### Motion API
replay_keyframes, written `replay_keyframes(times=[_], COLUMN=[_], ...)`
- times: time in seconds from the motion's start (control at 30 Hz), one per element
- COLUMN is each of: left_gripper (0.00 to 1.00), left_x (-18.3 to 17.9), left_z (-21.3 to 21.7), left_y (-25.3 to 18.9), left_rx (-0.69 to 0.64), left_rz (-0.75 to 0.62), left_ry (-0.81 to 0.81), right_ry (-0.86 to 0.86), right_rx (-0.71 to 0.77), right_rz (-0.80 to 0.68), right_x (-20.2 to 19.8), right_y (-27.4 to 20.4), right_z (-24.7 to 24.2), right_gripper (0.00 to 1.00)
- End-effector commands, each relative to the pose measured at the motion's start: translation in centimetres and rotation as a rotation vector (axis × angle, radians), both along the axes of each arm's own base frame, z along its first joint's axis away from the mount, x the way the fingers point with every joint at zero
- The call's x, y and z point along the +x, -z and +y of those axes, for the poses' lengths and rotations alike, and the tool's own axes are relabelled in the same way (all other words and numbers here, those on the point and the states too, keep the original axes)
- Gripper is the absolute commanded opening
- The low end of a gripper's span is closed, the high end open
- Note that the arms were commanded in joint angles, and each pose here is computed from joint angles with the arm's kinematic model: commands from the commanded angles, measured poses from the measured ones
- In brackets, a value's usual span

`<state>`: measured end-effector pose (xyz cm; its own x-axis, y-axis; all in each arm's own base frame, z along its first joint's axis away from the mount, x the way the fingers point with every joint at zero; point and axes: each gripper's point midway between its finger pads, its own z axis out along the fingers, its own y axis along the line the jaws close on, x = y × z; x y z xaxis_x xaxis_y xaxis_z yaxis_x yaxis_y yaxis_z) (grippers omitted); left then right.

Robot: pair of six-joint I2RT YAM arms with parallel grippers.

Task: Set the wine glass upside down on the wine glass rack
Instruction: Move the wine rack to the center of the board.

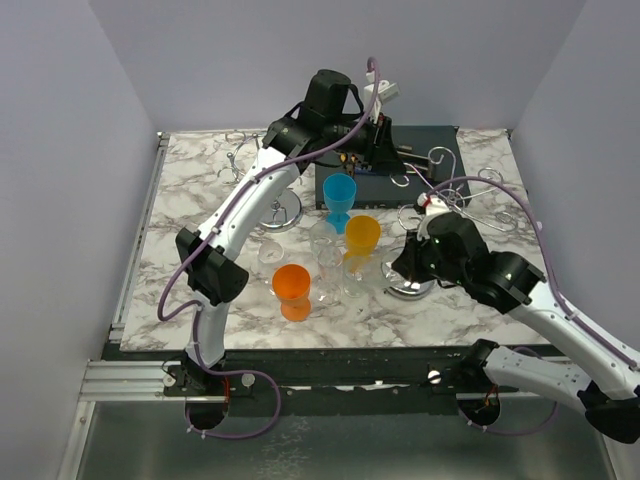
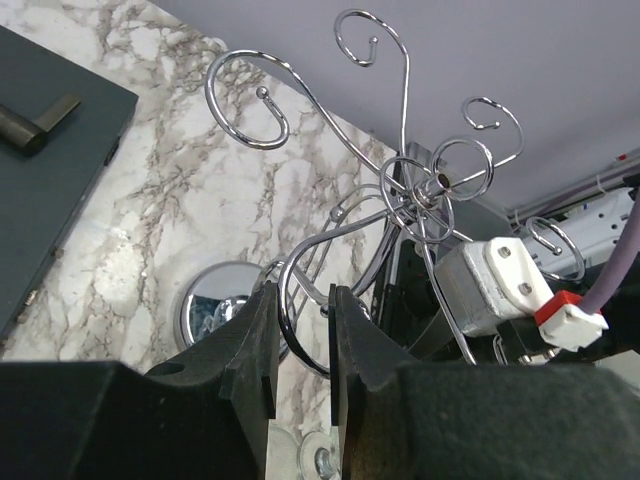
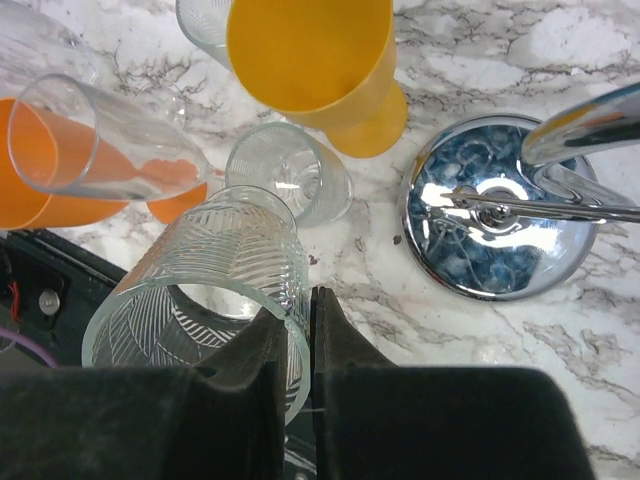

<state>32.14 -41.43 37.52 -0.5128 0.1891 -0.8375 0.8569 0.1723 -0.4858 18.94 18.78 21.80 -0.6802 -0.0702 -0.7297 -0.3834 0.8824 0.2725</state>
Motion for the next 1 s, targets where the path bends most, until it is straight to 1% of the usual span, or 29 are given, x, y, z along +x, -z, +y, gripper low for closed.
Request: replay_keyframes(times=[0.0,0.17,0.37,0.5,0.67,0.8,0.97], left_gripper=[0.00,0.00,0.00,0.00,0.00,0.00,0.00], left_x=[2.7,4.2,5.2,6.4,8.1,9.0,9.3], left_z=[0.4,0.8,1.0,1.3,2.0,3.0,3.9], left_y=[-4.4,-4.9,-5.9,-5.9,-4.1,-2.8,-1.7], left_rx=[-0.085,-0.091,-0.111,-0.112,-0.071,-0.051,-0.030], left_rz=[-0.230,-0.290,-0.343,-0.351,-0.344,-0.330,-0.324], left_ry=[-0.063,-0.099,-0.132,-0.174,-0.229,-0.251,-0.252], right_ry=[-0.013,-0.031,-0.039,-0.059,-0.066,-0.054,-0.080], right_rx=[0.025,-0.003,-0.028,-0.033,-0.042,-0.014,0.021], right_rz=[-0.076,-0.110,-0.174,-0.195,-0.196,-0.216,-0.221], right_x=[1.8,3.0,4.2,5.2,6.5,7.2,6.3], right_y=[-1.9,-2.4,-3.4,-3.9,-3.8,-4.6,-5.4], right_z=[1.3,1.8,2.0,2.5,2.8,2.0,1.5], right_gripper=[0.00,0.00,0.00,0.00,0.00,0.00,0.00])
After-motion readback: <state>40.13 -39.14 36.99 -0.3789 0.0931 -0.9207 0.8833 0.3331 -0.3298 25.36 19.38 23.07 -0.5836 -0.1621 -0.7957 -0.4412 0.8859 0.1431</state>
